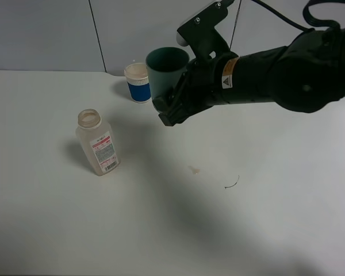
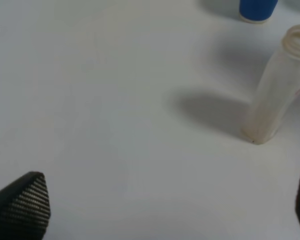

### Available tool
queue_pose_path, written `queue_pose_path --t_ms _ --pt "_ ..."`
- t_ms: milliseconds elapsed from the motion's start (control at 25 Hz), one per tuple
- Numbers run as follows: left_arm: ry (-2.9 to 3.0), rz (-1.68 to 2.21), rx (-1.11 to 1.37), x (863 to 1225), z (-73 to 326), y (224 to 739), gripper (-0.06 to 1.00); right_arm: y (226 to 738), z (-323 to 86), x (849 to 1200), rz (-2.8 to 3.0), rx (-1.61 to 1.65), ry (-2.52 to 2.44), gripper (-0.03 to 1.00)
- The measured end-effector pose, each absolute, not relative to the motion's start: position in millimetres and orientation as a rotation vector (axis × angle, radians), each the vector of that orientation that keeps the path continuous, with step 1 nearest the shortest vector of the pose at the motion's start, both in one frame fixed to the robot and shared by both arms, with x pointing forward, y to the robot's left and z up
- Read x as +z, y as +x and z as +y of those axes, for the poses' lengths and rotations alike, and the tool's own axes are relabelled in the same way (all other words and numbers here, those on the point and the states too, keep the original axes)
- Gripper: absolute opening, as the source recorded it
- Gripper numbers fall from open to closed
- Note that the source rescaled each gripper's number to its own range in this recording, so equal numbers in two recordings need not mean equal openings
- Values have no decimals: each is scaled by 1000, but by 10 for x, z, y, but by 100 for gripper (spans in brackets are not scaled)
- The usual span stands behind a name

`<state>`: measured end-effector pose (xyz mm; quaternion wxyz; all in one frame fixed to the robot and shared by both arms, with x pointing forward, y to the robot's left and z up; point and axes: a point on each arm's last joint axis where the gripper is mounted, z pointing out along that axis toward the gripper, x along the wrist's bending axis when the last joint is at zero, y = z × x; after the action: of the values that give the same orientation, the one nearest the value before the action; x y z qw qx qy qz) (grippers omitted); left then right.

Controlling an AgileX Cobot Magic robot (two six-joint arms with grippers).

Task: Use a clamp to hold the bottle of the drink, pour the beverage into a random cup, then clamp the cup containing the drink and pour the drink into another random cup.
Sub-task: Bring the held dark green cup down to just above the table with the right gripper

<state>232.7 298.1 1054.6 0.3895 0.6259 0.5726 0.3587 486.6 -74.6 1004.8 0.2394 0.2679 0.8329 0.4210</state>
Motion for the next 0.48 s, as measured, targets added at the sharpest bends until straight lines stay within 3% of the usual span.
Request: queue_pose_path --t_ms 480 --pt "1591 1456 912 10546 2981 2327 100 4596 -1116 9706 2263 1152 869 3"
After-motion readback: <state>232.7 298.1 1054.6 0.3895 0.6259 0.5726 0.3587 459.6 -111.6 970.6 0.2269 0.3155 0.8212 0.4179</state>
